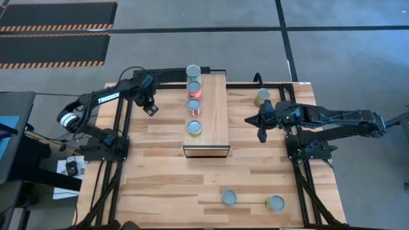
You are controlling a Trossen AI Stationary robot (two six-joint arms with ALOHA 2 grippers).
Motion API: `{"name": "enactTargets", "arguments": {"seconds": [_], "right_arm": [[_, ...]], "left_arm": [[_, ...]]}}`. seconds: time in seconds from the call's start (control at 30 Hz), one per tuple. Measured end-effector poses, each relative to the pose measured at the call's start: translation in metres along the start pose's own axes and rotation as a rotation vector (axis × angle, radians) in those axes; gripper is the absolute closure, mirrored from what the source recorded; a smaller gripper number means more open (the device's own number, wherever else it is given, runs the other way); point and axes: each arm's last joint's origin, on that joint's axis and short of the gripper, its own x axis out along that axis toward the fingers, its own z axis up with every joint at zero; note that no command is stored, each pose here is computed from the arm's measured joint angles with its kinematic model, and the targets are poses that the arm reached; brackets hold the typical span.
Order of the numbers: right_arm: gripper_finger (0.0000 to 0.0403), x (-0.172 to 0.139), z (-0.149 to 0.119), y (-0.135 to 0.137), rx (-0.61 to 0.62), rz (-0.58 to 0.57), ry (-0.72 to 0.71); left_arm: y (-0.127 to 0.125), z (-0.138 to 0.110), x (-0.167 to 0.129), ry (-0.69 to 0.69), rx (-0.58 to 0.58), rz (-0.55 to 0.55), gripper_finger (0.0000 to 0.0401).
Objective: Pick and place cans onto a shelf
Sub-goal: Put the canned sliced peaches on the shelf
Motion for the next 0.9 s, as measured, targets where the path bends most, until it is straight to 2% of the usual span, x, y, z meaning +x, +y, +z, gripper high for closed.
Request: {"name": "enactTargets", "arguments": {"seconds": [0.2,0.37,0.47,0.67,0.9], "right_arm": [[0.0399,-0.001,0.001,0.000,0.000,0.001,-0.007],[0.0399,-0.001,0.000,0.000,-0.002,0.001,-0.005],[0.0399,-0.001,0.000,0.000,-0.008,0.000,-0.003],[0.0399,-0.001,0.000,0.000,-0.033,0.000,-0.002],[0.0399,-0.001,0.000,0.000,-0.038,0.003,0.001]], "left_arm": [[0.004,0.005,0.015,0.031,0.012,0.036,0.0261],[0.005,0.003,0.009,0.012,0.035,0.031,0.0342],[0.002,-0.002,-0.001,-0.018,0.056,-0.044,0.0390],[-0.008,-0.016,-0.037,-0.128,0.096,-0.175,0.0398],[-0.041,-0.052,-0.098,-0.278,0.234,-0.329,0.0399]]}}
